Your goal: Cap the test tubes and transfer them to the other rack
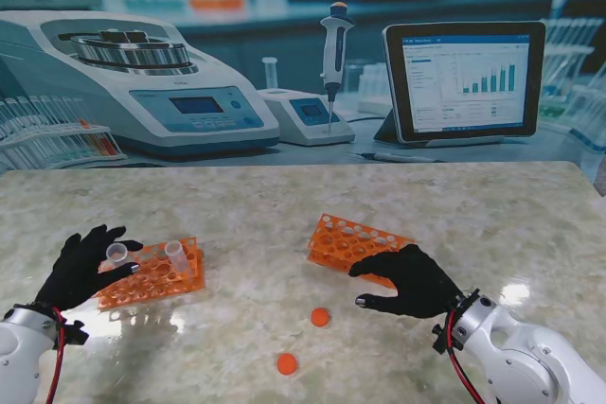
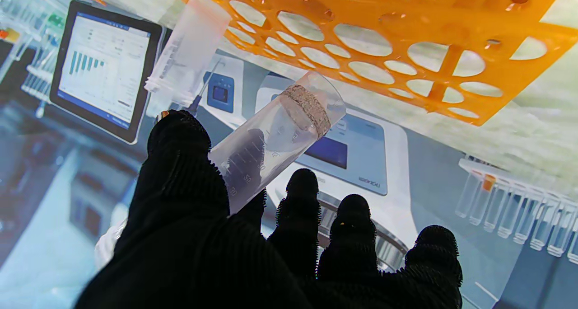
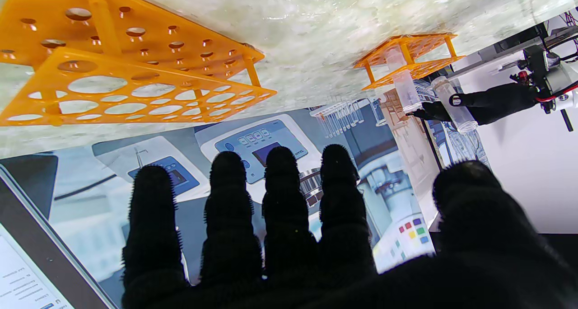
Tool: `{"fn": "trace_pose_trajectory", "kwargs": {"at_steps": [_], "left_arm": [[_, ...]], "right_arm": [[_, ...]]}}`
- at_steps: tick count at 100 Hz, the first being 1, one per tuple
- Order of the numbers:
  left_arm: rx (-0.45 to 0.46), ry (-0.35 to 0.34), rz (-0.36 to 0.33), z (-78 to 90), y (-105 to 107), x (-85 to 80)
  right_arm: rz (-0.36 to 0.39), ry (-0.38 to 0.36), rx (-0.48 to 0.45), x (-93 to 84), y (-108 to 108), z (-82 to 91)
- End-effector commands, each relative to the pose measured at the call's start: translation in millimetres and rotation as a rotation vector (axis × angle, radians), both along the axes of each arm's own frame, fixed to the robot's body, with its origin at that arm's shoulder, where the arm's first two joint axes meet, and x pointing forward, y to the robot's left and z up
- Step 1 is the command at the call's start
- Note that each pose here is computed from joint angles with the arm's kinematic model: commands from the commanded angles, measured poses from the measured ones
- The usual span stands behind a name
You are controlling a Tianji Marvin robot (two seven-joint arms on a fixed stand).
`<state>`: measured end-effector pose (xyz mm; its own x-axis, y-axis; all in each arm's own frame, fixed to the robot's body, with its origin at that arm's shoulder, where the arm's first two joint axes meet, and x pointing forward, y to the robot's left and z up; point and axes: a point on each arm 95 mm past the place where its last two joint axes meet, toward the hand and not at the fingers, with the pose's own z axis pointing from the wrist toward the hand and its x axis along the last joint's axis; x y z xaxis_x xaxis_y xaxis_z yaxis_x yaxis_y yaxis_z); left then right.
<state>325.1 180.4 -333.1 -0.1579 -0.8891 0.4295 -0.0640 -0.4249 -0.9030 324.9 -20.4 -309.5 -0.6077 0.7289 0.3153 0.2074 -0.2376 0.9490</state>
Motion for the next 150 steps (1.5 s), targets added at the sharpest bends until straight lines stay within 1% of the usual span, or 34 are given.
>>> {"fn": "trace_pose_trajectory", "kwargs": {"at_steps": [1,30,44,65,78,122,134,150], "left_arm": [[0.001,-0.014,-0.020,6.5,-6,-0.5],[0.011,-0.073,-0.072,21.7,-21,-1.5],[0.017,-0.089,-0.102,29.4,-29,-2.2],[0.014,-0.124,-0.148,41.9,-45,-0.4],[0.007,-0.129,-0.181,48.6,-57,1.9],[-0.066,-0.173,-0.271,72.2,-100,6.8],[-0.092,-0.184,-0.290,76.0,-113,8.9],[-0.125,-0.181,-0.315,79.0,-130,12.3]], "right_arm": [[0.003,0.007,0.002,-3.0,1,-2.0],[0.003,0.007,0.002,-3.1,1,-2.0],[0.003,0.003,0.004,-2.8,1,-1.8],[0.002,-0.001,0.006,-4.6,1,0.1],[0.001,-0.002,0.007,-5.5,1,0.6],[-0.002,-0.006,0.014,-9.8,0,1.4],[-0.004,-0.008,0.014,-10.0,-1,1.3],[-0.009,-0.011,0.017,-10.1,-4,1.3]]}}
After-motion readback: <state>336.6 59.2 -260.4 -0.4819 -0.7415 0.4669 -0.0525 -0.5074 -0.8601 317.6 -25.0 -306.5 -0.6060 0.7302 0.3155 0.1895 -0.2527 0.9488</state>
